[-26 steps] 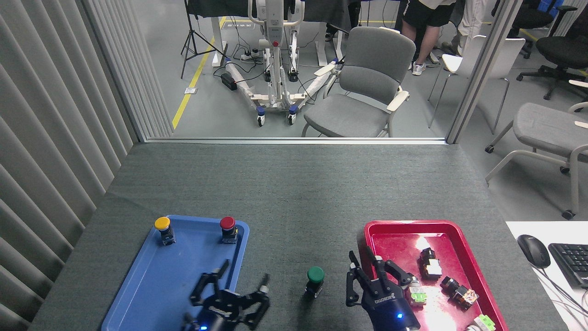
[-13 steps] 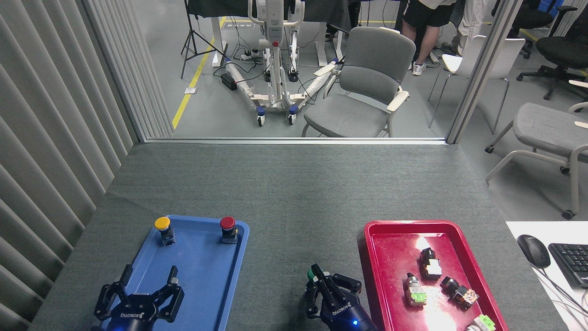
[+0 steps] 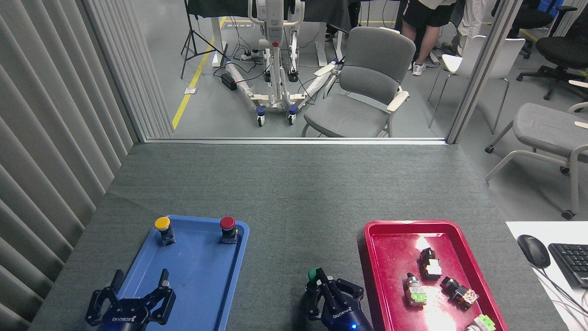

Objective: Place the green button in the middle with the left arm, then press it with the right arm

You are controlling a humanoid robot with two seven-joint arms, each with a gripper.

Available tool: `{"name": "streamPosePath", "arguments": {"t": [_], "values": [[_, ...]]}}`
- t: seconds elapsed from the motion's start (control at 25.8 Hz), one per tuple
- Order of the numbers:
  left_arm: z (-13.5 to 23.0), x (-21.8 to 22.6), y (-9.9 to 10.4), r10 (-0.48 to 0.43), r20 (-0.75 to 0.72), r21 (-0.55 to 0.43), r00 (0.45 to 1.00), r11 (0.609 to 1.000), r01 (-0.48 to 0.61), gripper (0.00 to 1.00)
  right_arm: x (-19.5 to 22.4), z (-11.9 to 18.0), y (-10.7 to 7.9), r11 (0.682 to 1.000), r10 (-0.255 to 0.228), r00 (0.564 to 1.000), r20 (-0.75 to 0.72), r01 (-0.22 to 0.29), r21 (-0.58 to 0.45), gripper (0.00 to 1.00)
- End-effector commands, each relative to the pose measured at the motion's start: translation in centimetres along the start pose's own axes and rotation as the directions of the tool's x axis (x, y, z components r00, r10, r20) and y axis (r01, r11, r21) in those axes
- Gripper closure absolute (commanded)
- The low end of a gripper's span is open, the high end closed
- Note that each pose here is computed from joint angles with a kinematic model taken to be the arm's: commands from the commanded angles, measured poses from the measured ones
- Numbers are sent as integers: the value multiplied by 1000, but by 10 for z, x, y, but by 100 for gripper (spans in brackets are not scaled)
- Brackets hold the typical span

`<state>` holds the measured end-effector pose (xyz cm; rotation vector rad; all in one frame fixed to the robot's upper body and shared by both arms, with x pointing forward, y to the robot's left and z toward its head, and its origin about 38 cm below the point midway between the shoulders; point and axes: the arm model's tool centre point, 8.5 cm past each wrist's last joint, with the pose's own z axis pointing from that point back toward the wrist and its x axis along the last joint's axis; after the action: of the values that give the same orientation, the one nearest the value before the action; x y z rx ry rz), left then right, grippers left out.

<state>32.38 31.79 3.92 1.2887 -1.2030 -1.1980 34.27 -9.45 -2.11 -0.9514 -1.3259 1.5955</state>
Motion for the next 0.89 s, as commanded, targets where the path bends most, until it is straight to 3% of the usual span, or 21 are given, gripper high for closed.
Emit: {"name": "streamPosePath", "arguments": {"t": [0.0, 0.12, 0.19, 0.31, 0.39, 0.43, 0.66, 0.85], "values": [[1, -1, -1, 5, -4, -4, 1000, 1000, -5, 0, -1, 1, 6, 999, -2, 1000, -3, 2, 33, 94], [1, -2, -2, 4, -8, -7, 1000, 1000, -4, 0, -1, 2, 5, 1000, -7, 1000, -4, 7, 20, 91], [2, -7, -1, 1, -17, -5, 1000, 1000, -1, 0, -1, 1, -5, 999, -18, 1000, -14, 17, -50, 78], [3, -12, 2, 10, -39, 4, 999, 1000, -10, 0, -5, -1, -22, 986, -43, 996, -83, 29, -164, 48], [3, -15, 3, 14, -45, 8, 999, 1000, -14, 0, 0, -5, -29, 981, -71, 990, -122, 47, -187, 10], [3, -15, 2, 13, -42, 5, 999, 1000, -13, 0, -1, -6, -31, 980, -75, 987, -139, 47, -191, 3], [3, -16, 1, 20, -33, 2, 999, 1000, -20, 0, -30, -3, -39, 975, -78, 973, -216, 30, -220, 1], [0, -24, 6, 28, -39, 8, 999, 1000, -28, 0, -94, 17, -37, 975, -61, 934, -352, -20, -222, 1]]}}
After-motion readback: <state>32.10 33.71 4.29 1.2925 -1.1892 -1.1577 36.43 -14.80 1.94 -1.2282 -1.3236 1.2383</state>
